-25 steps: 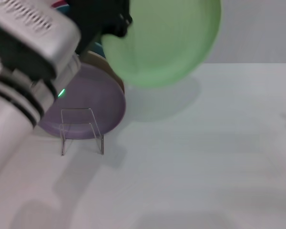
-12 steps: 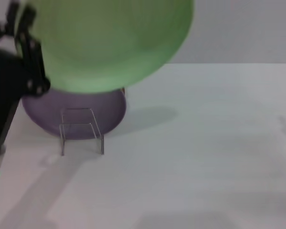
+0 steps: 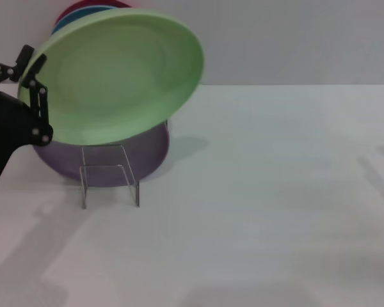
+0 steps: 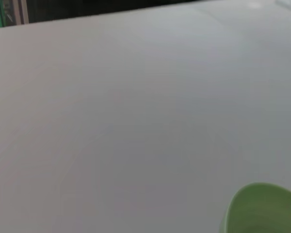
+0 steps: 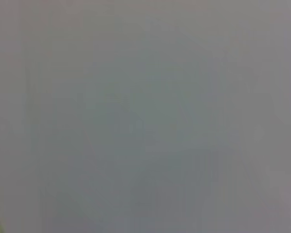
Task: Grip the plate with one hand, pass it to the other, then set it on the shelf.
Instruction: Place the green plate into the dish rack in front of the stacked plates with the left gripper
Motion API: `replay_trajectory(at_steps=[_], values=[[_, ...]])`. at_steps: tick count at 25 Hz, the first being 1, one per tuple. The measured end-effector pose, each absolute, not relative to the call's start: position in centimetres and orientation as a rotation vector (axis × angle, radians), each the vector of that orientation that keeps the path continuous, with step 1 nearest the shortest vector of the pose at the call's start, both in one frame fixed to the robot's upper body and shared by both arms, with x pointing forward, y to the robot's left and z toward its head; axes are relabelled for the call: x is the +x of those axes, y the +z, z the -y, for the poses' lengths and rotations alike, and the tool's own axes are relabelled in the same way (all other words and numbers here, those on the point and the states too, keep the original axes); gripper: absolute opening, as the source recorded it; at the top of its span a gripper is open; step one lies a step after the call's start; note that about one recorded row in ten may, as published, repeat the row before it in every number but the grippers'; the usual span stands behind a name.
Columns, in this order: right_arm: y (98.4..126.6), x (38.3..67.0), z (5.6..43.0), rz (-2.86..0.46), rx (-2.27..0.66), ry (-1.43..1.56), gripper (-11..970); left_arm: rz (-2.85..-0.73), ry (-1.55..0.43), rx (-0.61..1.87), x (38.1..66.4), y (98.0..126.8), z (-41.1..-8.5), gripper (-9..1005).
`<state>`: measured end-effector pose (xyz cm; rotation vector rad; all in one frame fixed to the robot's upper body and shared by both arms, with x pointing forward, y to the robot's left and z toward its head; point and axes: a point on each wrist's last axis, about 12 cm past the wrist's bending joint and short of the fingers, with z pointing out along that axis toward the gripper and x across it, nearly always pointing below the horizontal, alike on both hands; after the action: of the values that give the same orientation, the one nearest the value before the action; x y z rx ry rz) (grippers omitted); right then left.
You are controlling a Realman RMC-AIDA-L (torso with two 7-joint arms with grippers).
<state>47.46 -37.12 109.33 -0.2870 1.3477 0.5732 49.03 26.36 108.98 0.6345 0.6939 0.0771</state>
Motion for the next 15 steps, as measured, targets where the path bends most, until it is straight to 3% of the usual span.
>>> replay_trajectory(at_steps=[15], values=[[109.1,47.7,36.3,-1.352,-0.310,0.607,585,-0.789,0.132,0.718,50.2,108.2,-27.7,56]])
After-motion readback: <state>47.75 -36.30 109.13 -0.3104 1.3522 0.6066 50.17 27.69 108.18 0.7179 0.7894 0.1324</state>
